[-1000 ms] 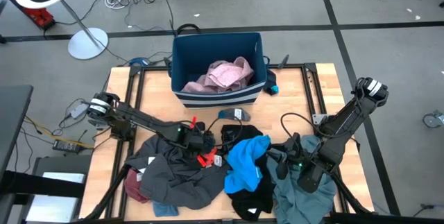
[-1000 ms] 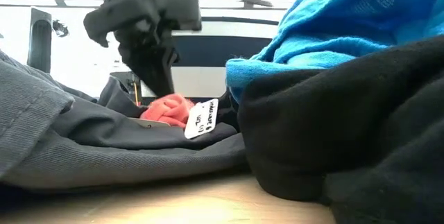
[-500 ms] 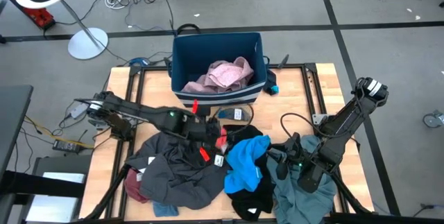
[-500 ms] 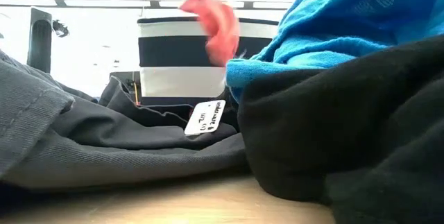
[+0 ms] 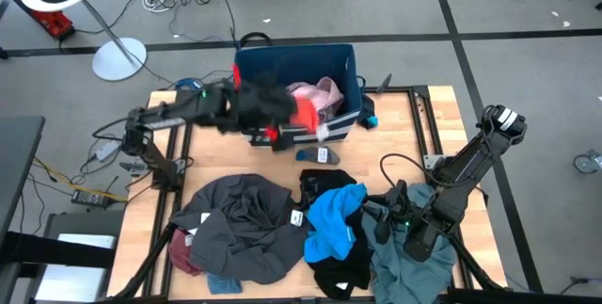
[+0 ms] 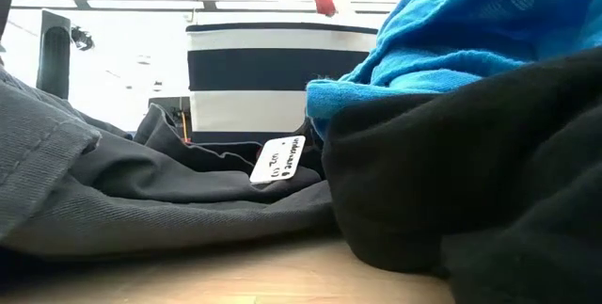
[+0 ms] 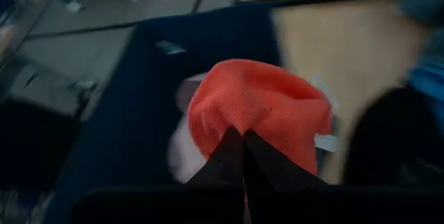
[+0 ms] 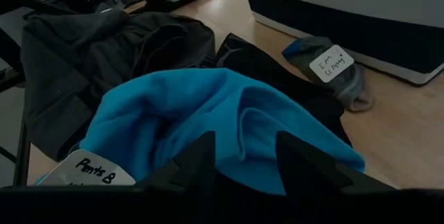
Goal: Sort clothes
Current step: Put the orange sock into the laundry organizer, then put the blue pants into the laundry organizer
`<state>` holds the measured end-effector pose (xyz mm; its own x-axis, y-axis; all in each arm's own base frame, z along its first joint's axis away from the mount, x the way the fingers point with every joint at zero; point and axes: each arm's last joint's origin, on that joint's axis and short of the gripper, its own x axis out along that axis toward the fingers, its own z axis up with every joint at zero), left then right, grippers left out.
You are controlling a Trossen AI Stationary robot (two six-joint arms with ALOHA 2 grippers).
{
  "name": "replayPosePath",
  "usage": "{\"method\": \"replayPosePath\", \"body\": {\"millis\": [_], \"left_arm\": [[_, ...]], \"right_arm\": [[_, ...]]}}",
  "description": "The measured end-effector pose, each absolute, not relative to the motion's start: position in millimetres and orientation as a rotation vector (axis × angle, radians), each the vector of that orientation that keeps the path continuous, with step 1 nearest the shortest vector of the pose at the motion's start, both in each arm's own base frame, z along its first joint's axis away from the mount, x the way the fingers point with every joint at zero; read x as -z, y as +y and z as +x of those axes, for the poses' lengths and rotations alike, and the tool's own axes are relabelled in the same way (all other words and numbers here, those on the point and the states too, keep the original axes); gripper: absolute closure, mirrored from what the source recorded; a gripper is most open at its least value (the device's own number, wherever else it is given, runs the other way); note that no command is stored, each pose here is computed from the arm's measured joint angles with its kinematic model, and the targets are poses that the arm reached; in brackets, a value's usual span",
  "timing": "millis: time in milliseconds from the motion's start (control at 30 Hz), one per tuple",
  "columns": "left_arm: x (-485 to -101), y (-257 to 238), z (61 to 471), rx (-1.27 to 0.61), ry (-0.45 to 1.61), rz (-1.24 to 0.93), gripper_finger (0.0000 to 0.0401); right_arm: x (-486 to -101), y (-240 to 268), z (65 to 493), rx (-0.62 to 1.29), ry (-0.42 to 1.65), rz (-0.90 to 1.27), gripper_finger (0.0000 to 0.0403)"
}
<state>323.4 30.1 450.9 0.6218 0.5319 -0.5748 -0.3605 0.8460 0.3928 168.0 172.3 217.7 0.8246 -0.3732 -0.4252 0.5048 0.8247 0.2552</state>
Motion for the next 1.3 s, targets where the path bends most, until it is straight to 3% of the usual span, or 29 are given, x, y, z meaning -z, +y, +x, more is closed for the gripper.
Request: {"method": "replayPosePath", "body": {"millis": [267, 533, 833, 1000, 1300], "left_arm": [[-453.9, 103.2, 311.6, -0.615, 0.713, 0.073, 0.0397], [-453.7, 131.4, 303.5, -0.715, 0.678, -0.038, 0.0353], [-453.3, 131.8, 303.3, -0.713, 0.682, -0.039, 0.0278], [-448.5, 114.7, 306.7, -0.552, 0.746, -0.039, 0.0273], [-448.2, 41.3, 310.1, -0.323, 0.815, 0.017, 0.0273]], "right_arm": [[-217.7, 172.1, 168.1, 0.477, 0.373, 0.361, 0.025], [-217.8, 171.9, 168.3, 0.476, 0.373, 0.344, 0.025], [-217.9, 171.9, 168.3, 0.477, 0.371, 0.344, 0.025], [-217.9, 171.8, 168.3, 0.477, 0.371, 0.344, 0.025], [-218.1, 171.9, 168.4, 0.474, 0.374, 0.328, 0.025]]}}
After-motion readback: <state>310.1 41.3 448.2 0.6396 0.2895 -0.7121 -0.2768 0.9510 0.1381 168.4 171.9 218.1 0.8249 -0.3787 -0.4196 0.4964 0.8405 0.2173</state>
